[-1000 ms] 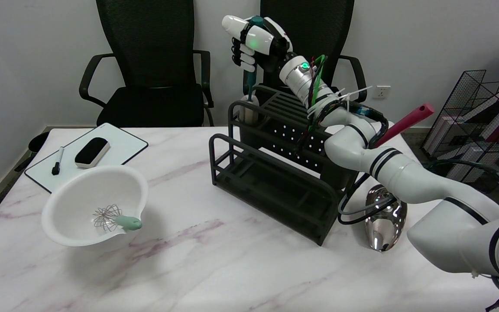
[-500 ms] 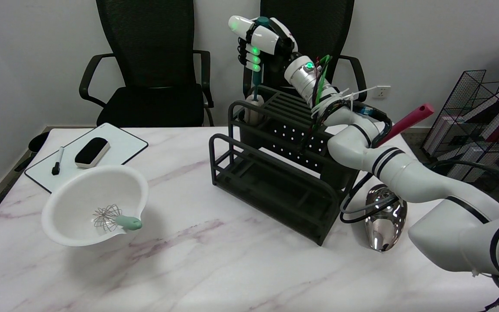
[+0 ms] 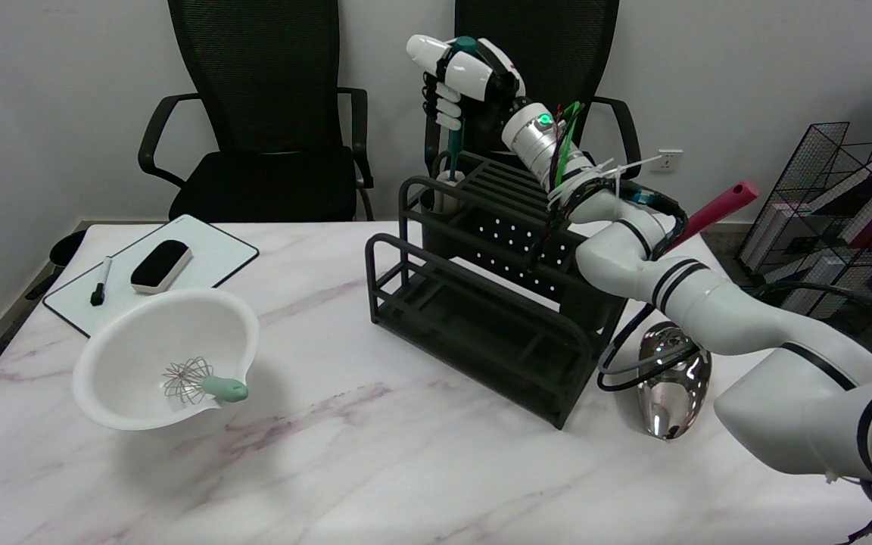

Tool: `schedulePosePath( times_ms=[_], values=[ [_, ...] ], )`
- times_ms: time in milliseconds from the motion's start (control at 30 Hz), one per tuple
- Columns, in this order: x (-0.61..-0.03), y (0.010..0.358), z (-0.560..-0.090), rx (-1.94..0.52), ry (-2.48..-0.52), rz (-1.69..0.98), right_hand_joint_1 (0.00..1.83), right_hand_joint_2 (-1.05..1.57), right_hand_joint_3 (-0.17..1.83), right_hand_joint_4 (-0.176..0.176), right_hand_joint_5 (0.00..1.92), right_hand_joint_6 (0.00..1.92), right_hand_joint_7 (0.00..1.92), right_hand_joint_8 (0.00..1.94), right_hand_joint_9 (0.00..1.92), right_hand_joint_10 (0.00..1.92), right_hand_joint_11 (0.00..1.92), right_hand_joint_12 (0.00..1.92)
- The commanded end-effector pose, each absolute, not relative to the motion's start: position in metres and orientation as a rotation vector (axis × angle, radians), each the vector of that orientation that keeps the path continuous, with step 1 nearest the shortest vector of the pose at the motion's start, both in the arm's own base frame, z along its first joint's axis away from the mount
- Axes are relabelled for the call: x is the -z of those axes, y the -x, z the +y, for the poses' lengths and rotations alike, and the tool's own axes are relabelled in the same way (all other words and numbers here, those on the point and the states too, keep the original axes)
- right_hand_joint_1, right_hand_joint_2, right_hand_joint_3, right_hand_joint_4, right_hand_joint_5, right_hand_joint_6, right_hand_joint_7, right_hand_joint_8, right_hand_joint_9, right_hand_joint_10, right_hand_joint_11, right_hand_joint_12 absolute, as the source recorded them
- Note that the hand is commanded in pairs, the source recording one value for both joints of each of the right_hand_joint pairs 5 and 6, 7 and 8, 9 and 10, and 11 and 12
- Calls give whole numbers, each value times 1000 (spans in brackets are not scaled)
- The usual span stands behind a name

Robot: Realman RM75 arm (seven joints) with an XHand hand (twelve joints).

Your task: Place the blue sponge bottle brush into the kitchen storage rack.

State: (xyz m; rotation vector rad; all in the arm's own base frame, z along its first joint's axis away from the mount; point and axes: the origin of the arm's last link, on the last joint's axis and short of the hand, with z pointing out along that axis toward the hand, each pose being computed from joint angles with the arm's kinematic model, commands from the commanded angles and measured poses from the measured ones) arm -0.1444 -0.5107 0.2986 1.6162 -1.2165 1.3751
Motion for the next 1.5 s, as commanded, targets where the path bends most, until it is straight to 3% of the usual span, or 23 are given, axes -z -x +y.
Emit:
schedulePosePath(
  times_ms=[33,133,233,400,500,567,600,667,700,800,1100,1333,1500],
  values=[
    [-294,151,-510,-1374,-1605,-1240,938,1571,426,0,1920,1920,1920,1920,1897,1897,1839,1839],
    [-292,152,-510,-1379,-1603,-1247,871,1532,512,0,1769,1769,1744,1744,1626,1626,1528,1528],
    [-292,152,-510,-1378,-1602,-1248,945,1216,768,0,1620,1620,1589,1589,1494,1494,1249,1249],
    [-292,157,-508,-1377,-1594,-1254,986,985,994,0,1576,1576,1404,1404,1250,1250,973,973],
    [-293,157,-507,-1391,-1593,-1256,1020,773,1195,0,1444,1444,1286,1286,1122,1122,828,828],
    [-294,157,-506,-1407,-1593,-1260,1094,391,1641,0,982,982,1146,1146,994,994,718,718],
    [-295,157,-505,-1413,-1593,-1261,1151,297,1693,0,732,732,1048,1048,922,922,681,681],
    [-297,156,-504,-1433,-1597,-1259,1180,332,1493,0,217,217,836,836,786,786,639,639],
    [-298,156,-503,-1440,-1596,-1256,1192,371,1442,0,155,155,781,781,744,744,632,632],
    [-314,157,-499,-1470,-1578,-1225,1200,364,1483,0,147,147,757,757,622,622,642,642],
    [-382,121,-451,-1602,-1625,-962,1148,608,1283,0,293,293,865,865,660,660,737,737],
    [-424,124,-382,-1664,-1584,-812,1108,689,1215,0,417,417,924,924,708,708,785,785],
    [-407,146,-355,-1654,-1573,-895,1066,720,1221,0,547,547,1049,1049,821,821,855,855]
  ],
)
